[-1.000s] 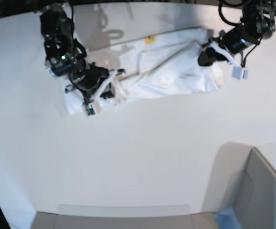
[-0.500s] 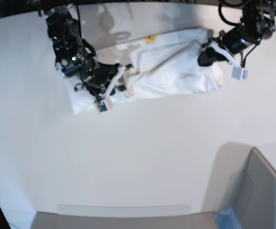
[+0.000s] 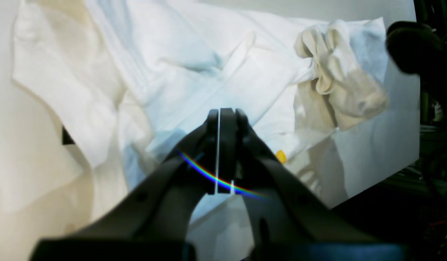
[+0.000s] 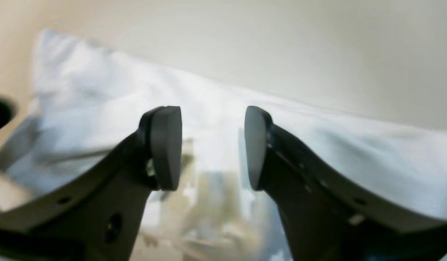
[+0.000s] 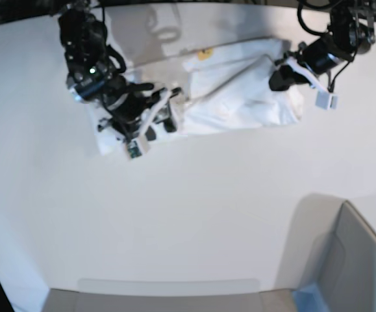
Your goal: Layout the t-shirt on the table in an organized manner, then fold the t-shirt properly
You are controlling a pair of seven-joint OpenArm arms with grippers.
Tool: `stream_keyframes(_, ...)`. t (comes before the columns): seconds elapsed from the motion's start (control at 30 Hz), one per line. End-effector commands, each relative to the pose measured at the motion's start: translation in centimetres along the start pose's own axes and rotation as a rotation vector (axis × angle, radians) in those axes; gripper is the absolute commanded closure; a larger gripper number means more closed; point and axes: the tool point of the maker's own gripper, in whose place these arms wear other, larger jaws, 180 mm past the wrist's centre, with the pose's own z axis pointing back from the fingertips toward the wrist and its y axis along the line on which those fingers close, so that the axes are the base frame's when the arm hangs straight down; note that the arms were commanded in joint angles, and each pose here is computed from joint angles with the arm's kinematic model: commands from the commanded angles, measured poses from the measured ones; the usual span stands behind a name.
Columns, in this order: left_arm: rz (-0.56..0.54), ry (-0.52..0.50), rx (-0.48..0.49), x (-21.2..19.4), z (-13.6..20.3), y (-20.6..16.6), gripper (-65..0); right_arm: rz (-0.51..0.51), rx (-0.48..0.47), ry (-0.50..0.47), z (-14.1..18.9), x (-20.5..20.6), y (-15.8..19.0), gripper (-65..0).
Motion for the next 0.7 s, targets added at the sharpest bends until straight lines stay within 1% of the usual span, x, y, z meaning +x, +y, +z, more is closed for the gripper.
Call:
stream_keyframes(0.0,-0.015,-0.015,-0.01,0.5,0.3,-0.3,0.0,-0.011,-0.012,-0.064,0.7,1.7,-0.8,-26.8)
stream_keyframes(0.2,-0.017,-0.015,-0.014,0.5,0.3,-0.4,0.0,-0.025,-0.153,-0.059,2.4,1.2,-6.3,-17.3)
stream_keyframes(0.27,-0.017,-0.013,-0.016,0.5,0.2,-0.5,0.0,-0.048,-0.196,-0.054,2.7,1.0,-8.0,-14.0)
stream_keyframes(0.37,-0.017,-0.015,-0.02,0.6,0.2,-0.6,0.0,-0.092,-0.233,-0.013,2.1,-0.3,-10.0,-8.6)
stream_keyframes(0.43,-0.021,-0.025,-0.024,0.9,0.1,-0.7,0.0,-0.127,-0.251,0.043,1.2,-2.1,-11.3,-6.2)
stream_keyframes(0.53,-0.025,-0.031,-0.026,1.2,0.0,-0.8,0.0,-0.152,-0.277,0.114,0.1,-3.9,-13.2,-6.5)
stream_keyframes(0.67,-0.025,-0.031,-0.026,1.2,0.0,-0.8,0.0,-0.186,-0.301,0.113,-1.3,-5.1,-14.9,-6.3)
